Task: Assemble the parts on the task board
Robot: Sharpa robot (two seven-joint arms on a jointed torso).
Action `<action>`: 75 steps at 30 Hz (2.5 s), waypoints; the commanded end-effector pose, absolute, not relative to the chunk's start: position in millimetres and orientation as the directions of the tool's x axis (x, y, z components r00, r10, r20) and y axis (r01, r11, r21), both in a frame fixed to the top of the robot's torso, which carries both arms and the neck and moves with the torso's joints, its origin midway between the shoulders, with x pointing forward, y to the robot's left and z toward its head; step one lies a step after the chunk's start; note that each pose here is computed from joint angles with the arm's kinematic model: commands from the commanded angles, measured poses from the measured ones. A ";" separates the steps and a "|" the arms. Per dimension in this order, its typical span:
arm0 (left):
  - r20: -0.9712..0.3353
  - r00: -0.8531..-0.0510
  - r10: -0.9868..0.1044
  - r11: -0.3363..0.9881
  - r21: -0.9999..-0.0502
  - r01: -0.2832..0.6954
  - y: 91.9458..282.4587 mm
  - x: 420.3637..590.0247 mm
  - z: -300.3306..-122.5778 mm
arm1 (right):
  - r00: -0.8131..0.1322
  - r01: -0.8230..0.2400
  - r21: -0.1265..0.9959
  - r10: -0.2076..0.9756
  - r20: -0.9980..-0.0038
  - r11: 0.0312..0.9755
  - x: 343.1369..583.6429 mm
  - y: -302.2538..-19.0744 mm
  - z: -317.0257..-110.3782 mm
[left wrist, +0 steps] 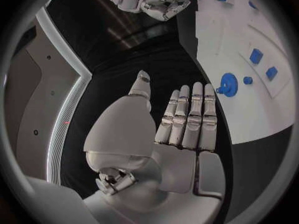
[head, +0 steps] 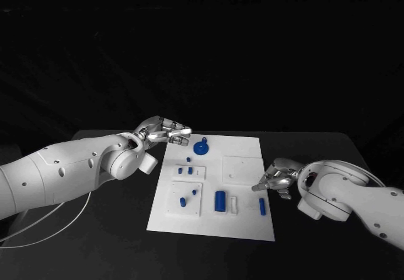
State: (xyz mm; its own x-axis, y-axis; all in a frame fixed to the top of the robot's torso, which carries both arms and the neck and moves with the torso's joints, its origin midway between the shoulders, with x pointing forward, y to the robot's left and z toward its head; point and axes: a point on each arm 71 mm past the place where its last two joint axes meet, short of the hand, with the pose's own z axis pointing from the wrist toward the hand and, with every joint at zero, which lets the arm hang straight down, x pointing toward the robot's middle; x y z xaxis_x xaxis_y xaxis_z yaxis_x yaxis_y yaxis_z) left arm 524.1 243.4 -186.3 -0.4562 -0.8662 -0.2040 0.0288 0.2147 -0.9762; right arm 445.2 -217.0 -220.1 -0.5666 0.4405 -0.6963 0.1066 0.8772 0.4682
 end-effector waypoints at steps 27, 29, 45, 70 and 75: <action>-0.200 -0.442 -0.874 0.199 -0.979 0.050 241.8 522.0 -183.9 | -0.663 0.126 0.265 0.280 -0.695 0.956 426.1 -232.3 -256.0; -0.200 -0.444 -0.874 0.199 -0.979 0.049 241.8 522.0 -183.9 | -0.663 0.123 0.263 0.276 -0.695 0.957 425.4 -230.4 -257.7; -0.194 -0.459 -0.867 0.201 -0.979 0.034 242.0 521.9 -185.6 | -0.564 0.046 0.147 0.147 -0.812 0.988 431.0 -216.3 -271.0; -0.180 -0.464 -0.867 0.202 -0.979 0.003 246.1 521.9 -188.0 | -0.629 0.107 0.271 0.276 -0.727 0.957 420.9 -205.6 -285.2; -0.180 -0.466 -0.866 0.202 -0.979 0.002 245.7 521.8 -188.2 | -0.623 0.137 0.329 0.339 -0.705 0.934 419.3 -204.6 -283.6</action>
